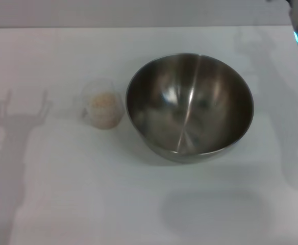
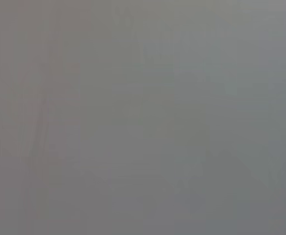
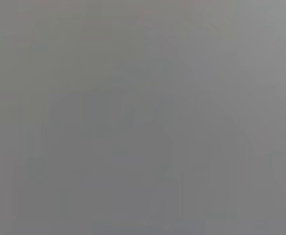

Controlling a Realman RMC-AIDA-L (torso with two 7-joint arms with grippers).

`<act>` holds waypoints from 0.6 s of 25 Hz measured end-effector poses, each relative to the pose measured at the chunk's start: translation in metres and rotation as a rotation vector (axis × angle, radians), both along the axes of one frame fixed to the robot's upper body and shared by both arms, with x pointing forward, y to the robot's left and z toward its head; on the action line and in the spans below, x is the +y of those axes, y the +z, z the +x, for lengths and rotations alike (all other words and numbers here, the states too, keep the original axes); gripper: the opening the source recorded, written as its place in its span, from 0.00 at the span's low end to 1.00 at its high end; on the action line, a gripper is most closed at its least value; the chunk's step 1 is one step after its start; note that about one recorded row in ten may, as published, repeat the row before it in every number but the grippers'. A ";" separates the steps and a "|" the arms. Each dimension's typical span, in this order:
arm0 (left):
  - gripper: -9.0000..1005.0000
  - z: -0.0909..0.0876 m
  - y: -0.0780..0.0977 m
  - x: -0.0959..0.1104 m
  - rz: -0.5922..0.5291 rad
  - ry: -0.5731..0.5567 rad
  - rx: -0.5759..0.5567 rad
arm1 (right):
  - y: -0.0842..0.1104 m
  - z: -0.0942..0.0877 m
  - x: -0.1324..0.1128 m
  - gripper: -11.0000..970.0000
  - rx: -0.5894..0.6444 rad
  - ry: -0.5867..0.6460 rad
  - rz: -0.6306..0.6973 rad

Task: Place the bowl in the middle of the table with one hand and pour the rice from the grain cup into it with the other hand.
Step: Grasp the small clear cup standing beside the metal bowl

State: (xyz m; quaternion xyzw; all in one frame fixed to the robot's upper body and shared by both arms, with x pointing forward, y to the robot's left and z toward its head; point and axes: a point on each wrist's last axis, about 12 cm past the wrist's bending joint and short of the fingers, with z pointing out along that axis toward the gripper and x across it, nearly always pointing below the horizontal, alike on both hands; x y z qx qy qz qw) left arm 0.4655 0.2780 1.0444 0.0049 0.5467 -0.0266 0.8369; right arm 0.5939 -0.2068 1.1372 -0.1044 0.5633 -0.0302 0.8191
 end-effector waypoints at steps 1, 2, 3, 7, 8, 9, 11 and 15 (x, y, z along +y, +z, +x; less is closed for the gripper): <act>0.86 -0.002 -0.002 -0.001 0.003 -0.009 0.013 | -0.004 -0.003 -0.004 0.46 -0.024 0.004 0.035; 0.86 -0.005 -0.005 -0.003 0.006 -0.018 0.029 | -0.009 -0.008 -0.013 0.46 -0.065 0.009 0.079; 0.86 -0.010 -0.010 -0.007 0.008 -0.043 0.062 | -0.017 -0.013 -0.026 0.46 -0.108 0.027 0.138; 0.86 -0.020 -0.020 -0.015 0.012 -0.053 0.138 | -0.027 -0.014 -0.041 0.46 -0.114 0.035 0.166; 0.86 -0.025 -0.025 -0.021 0.033 -0.034 0.181 | -0.032 -0.013 -0.047 0.46 -0.089 0.020 0.158; 0.86 -0.025 -0.025 -0.021 0.033 -0.034 0.181 | -0.032 -0.013 -0.047 0.46 -0.089 0.020 0.158; 0.86 -0.031 -0.031 -0.034 0.080 -0.015 0.255 | -0.038 -0.013 -0.053 0.46 -0.064 0.006 0.141; 0.86 -0.034 -0.037 -0.046 0.107 -0.021 0.326 | -0.039 -0.012 -0.056 0.46 -0.054 -0.004 0.132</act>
